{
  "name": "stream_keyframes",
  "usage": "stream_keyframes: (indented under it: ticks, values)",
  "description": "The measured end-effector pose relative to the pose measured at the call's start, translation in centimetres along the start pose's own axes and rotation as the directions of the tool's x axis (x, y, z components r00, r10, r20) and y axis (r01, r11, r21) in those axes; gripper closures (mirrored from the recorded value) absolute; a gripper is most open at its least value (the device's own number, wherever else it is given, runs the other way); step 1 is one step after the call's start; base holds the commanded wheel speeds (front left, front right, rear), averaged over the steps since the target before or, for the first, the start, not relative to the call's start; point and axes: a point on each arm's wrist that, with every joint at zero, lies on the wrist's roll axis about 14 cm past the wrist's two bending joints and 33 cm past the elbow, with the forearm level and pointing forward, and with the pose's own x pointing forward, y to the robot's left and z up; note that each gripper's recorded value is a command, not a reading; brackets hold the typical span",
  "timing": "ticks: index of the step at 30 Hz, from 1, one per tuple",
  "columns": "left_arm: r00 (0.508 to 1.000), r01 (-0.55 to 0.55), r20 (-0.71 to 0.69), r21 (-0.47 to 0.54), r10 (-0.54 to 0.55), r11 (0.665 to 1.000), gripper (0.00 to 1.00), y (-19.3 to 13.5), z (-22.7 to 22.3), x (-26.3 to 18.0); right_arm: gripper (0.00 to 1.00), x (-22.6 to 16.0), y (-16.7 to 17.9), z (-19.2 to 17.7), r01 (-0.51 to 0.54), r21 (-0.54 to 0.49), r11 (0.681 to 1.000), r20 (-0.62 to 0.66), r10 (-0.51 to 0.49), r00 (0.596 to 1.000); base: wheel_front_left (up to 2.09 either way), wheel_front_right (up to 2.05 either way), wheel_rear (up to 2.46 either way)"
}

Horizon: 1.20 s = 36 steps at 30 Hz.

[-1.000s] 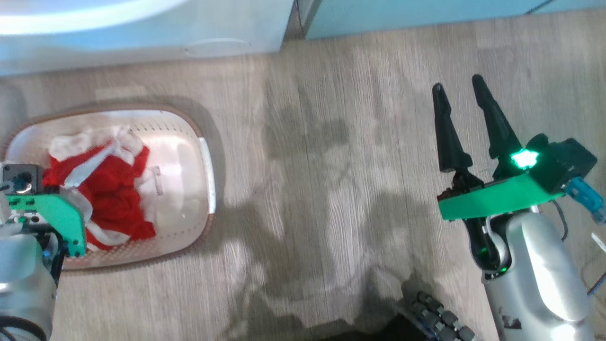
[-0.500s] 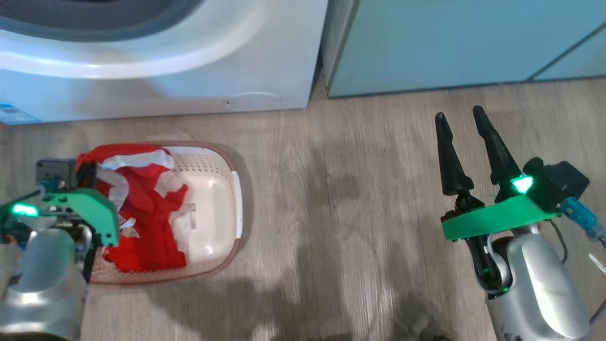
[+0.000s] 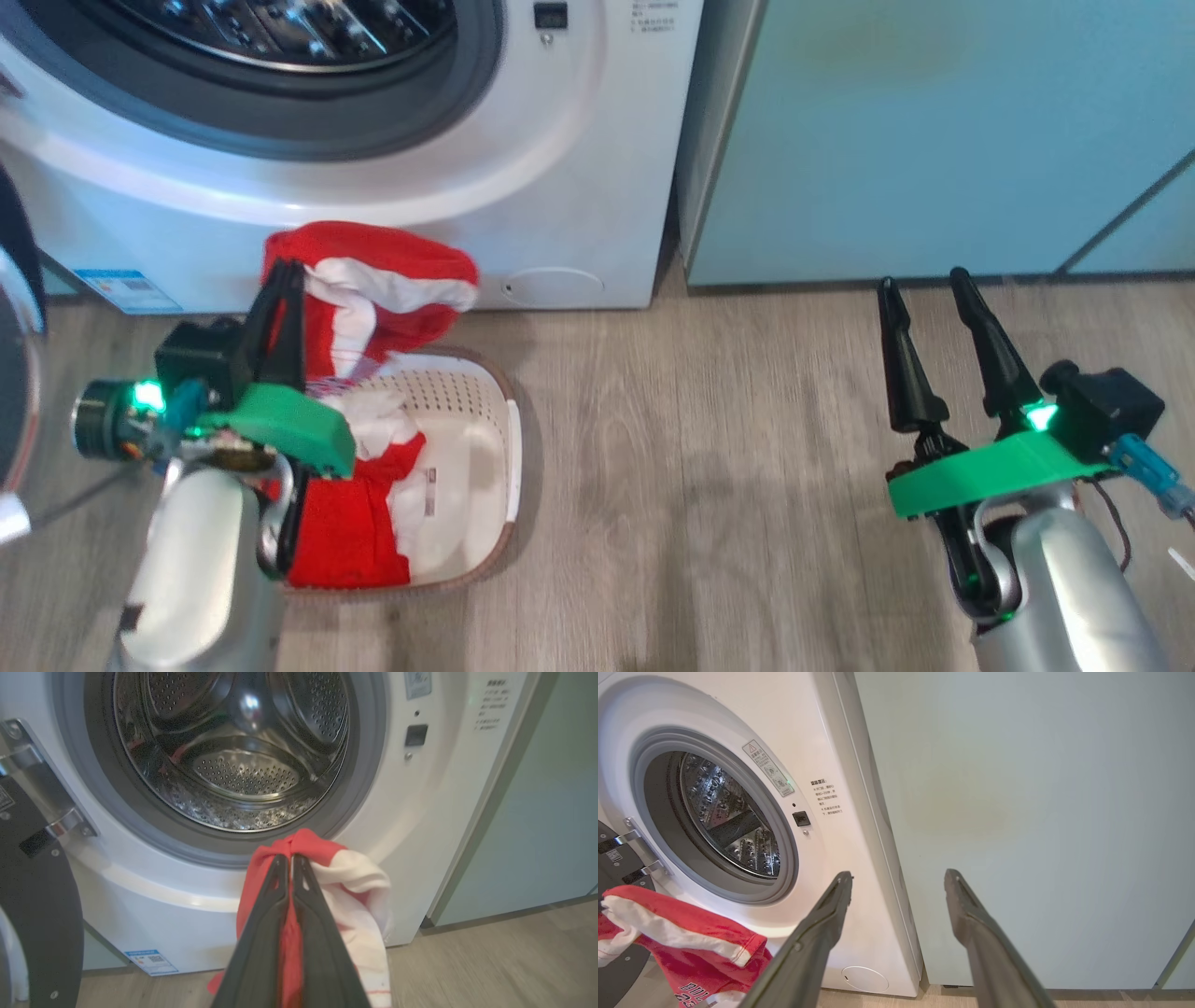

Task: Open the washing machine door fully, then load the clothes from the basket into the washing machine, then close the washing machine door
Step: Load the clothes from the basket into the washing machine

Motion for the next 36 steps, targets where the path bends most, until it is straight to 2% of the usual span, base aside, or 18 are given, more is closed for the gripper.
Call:
stream_keyframes:
  ticks: [11, 18, 28, 36]
  values:
    - [0.979, 0.002, 0.203, -0.079, 0.015, 0.997, 1.00, -0.5, 6.8, -4.7, 0.00, -2.1, 0.8, 2.1, -0.016, -0.005, 1.000, 0.049, 0.016, 0.999, 0.00, 0.00, 0.00]
    - [0.960, 0.025, 0.279, -0.059, -0.008, 0.998, 1.00, -1.5, 9.3, -8.0, 0.00, -4.3, 0.6, 3.0, -0.004, -0.013, 1.000, 0.069, 0.005, 0.998, 0.00, 0.00, 0.00]
    - [0.971, 0.046, 0.239, -0.138, -0.012, 0.989, 1.00, -2.3, 7.9, -9.4, 0.00, -4.9, 0.1, 3.4, 0.011, -0.013, 1.000, 0.081, -0.010, 0.997, 0.00, 0.00, 0.00]
    - [0.976, 0.044, 0.215, -0.149, -0.011, 0.988, 1.00, -2.3, 7.1, -9.4, 0.00, -4.8, 0.1, 3.3, 0.013, -0.013, 1.000, 0.080, -0.012, 0.997, 0.00, 0.00, 0.00]
